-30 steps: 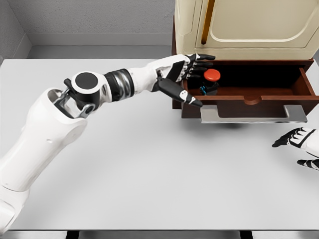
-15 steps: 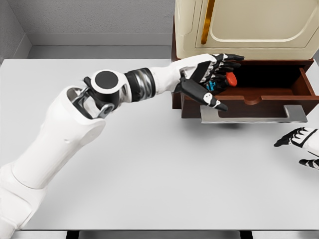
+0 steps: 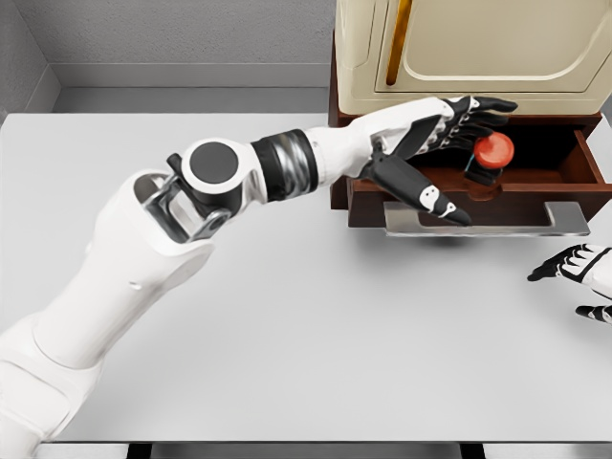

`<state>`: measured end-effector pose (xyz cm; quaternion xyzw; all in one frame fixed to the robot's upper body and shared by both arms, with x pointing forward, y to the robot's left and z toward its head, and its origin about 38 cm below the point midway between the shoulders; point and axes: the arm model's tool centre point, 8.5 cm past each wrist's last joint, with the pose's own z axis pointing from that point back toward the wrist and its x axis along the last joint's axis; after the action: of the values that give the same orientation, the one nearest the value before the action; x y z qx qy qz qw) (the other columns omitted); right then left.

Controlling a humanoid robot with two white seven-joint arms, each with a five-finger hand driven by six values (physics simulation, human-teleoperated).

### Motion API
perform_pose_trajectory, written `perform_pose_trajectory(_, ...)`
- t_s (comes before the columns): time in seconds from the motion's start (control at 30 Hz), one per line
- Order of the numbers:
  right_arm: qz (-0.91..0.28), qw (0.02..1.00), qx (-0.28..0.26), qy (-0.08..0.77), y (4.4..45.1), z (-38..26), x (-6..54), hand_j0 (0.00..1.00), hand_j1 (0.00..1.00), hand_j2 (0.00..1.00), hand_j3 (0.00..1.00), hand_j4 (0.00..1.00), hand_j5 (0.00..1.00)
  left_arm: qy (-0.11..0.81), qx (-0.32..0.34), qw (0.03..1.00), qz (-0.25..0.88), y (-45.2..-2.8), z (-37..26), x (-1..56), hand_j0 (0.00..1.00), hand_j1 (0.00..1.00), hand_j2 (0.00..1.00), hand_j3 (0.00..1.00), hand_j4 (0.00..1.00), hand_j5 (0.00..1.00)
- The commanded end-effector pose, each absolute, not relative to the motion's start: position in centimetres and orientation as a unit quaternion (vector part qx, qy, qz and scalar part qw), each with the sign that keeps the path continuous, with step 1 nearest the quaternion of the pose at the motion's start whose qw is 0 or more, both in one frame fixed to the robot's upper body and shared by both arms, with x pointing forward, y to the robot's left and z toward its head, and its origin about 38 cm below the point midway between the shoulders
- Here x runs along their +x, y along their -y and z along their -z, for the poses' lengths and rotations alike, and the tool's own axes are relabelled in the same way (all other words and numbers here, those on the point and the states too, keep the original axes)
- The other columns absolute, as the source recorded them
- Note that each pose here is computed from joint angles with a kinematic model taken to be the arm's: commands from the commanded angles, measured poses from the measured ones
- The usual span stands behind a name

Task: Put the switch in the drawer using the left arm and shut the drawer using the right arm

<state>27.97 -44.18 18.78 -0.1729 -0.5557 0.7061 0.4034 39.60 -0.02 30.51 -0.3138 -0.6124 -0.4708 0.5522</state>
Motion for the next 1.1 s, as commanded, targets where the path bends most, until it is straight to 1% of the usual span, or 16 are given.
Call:
perform_pose_trajectory(0.0,-0.705,0.404,-0.173,0.557,44.2,-18.9,28.0,0.78,0.78,0.78,0.78,0.78,0.78,0.615,-0.315,0.550,0.469,-0.1,-30.7,39.5,1.00,1.00,1.00,1.00,1.00,1.00)
perform_pose_trajectory(0.03,-0.705,0.405,-0.173,0.556,44.2,-18.9,28.0,0.79,0.79,0.79,0.79,0.79,0.79,0.616,-0.315,0.549,0.470,-0.3,-30.8,39.5,1.00,1.00,1.00,1.00,1.00,1.00)
perform_pose_trajectory(0.17,-0.705,0.404,-0.173,0.557,44.2,-18.9,28.0,0.79,0.79,0.79,0.79,0.79,0.79,0.624,-0.274,0.575,0.453,-4.9,-30.6,41.6,1.00,1.00,1.00,1.00,1.00,1.00)
perform_pose_trajectory(0.3,-0.705,0.404,-0.173,0.556,44.2,-18.9,28.0,0.80,0.80,0.80,0.80,0.80,0.80,0.622,-0.247,0.618,0.412,-11.7,-29.7,43.2,1.00,1.00,1.00,1.00,1.00,1.00)
perform_pose_trajectory(0.37,-0.706,0.404,-0.173,0.556,44.3,-18.9,28.0,0.80,0.80,0.80,0.80,0.80,0.80,0.621,-0.253,0.623,0.403,-12.5,-29.2,43.0,1.00,1.00,1.00,1.00,1.00,1.00)
perform_pose_trajectory(0.47,-0.705,0.404,-0.173,0.557,44.2,-18.9,28.0,0.80,0.80,0.80,0.80,0.80,0.80,0.623,-0.292,0.583,0.431,-12.8,-29.4,41.9,1.00,1.00,1.00,1.00,1.00,1.00)
perform_pose_trajectory(0.53,-0.708,0.400,-0.171,0.556,44.0,-19.1,28.1,0.80,0.80,0.80,0.80,0.80,0.80,0.622,-0.328,0.526,0.479,-14.4,-29.9,40.6,1.00,1.00,1.00,1.00,1.00,1.00)
perform_pose_trajectory(0.63,-0.712,0.396,-0.170,0.554,43.9,-19.5,28.2,0.80,0.80,0.80,0.80,0.80,0.80,0.684,-0.300,0.463,0.477,-18.9,-30.2,39.8,1.00,1.00,1.00,1.00,1.00,1.00)
perform_pose_trajectory(0.7,-0.718,0.391,-0.170,0.550,43.9,-19.9,28.3,0.79,0.79,0.79,0.79,0.79,0.79,0.727,-0.263,0.427,0.470,-23.5,-30.1,38.7,1.00,1.00,1.00,1.00,1.00,1.00)
perform_pose_trajectory(0.77,-0.721,0.388,-0.170,0.549,43.9,-20.2,28.4,0.75,0.75,0.75,0.75,0.75,0.75,0.770,-0.224,0.393,0.450,-27.4,-30.4,37.3,1.00,1.00,1.00,1.00,1.00,1.00)
perform_pose_trajectory(0.8,-0.720,0.388,-0.170,0.550,43.8,-20.3,28.4,0.75,0.75,0.75,0.75,0.75,0.75,0.785,-0.208,0.375,0.447,-28.6,-30.4,36.6,1.00,1.00,1.00,1.00,1.00,1.00)
perform_pose_trajectory(0.83,-0.719,0.388,-0.171,0.551,43.9,-20.3,28.4,0.72,0.72,0.72,0.72,0.72,0.72,0.797,-0.186,0.350,0.455,-29.8,-29.7,35.7,1.00,1.00,1.00,1.00,1.00,1.00)
perform_pose_trajectory(0.87,-0.719,0.387,-0.170,0.552,43.8,-20.4,28.4,0.70,0.70,0.70,0.70,0.70,0.70,0.805,-0.131,0.336,0.472,-31.9,-28.7,35.6,1.00,1.00,1.00,1.00,1.00,1.00)
perform_pose_trajectory(0.9,-0.719,0.387,-0.170,0.552,43.8,-20.4,28.4,0.67,0.67,0.67,0.67,0.67,0.67,0.810,-0.092,0.342,0.467,-33.8,-27.7,35.7,1.00,1.00,1.00,1.00,1.00,1.00)
perform_pose_trajectory(0.97,-0.717,0.383,-0.174,0.557,43.6,-20.8,28.6,0.59,0.59,0.59,0.59,0.59,0.59,0.796,-0.048,0.394,0.456,-35.4,-23.5,36.9,1.00,1.00,1.00,1.00,1.00,1.00)
perform_pose_trajectory(1.07,-0.717,0.372,-0.170,0.565,42.8,-21.3,28.6,0.56,0.56,0.56,0.56,0.56,0.56,0.755,-0.004,0.461,0.466,-38.5,-19.1,36.8,1.00,1.00,1.00,1.00,1.00,1.00)
